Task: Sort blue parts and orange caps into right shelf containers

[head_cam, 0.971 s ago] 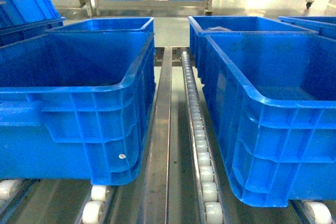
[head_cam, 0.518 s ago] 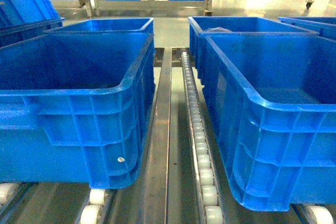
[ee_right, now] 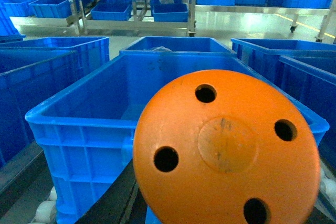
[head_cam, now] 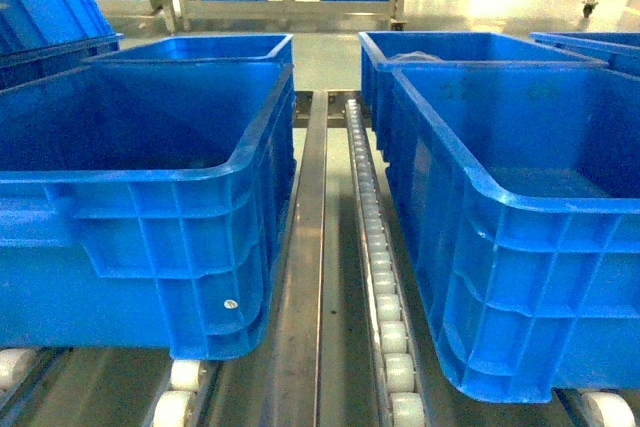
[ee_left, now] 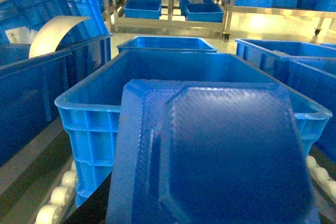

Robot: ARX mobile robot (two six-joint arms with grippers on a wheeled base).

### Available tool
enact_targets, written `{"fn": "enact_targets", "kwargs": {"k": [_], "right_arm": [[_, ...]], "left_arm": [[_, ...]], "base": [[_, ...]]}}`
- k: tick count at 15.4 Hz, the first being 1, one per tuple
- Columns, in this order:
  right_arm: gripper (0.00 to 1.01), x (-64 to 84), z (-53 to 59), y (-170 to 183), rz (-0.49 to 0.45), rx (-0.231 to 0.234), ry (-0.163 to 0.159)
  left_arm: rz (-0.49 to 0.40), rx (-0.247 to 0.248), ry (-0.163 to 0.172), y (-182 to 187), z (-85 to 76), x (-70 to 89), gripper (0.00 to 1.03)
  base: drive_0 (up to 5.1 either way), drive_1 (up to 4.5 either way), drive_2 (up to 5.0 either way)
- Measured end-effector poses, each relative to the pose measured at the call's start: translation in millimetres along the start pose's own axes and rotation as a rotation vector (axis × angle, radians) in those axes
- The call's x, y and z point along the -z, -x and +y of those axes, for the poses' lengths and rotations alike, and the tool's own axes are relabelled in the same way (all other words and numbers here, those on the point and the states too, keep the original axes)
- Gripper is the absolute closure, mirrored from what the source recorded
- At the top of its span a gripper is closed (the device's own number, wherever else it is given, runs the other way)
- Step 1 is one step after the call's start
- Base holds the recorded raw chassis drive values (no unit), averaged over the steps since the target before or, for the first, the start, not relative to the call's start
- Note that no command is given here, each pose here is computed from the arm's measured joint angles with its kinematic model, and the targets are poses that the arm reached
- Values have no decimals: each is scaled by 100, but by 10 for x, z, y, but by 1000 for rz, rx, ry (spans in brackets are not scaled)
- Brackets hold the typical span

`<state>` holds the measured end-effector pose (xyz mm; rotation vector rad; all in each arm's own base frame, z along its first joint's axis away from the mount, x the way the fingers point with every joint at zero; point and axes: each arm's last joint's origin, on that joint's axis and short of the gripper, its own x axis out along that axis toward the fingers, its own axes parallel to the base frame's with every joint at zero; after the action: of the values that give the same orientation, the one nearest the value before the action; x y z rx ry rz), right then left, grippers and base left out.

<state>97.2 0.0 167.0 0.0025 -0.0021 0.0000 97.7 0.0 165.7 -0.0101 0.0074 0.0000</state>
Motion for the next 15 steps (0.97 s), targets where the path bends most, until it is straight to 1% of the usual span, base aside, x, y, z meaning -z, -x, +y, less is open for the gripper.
{"fn": "enact_targets", "kwargs": {"k": [15], "right_arm": [[58,0,0,0,0,0,0]], "left_arm": [[0,0,0,0,0,0,60]], "base": [[0,0,0]]}}
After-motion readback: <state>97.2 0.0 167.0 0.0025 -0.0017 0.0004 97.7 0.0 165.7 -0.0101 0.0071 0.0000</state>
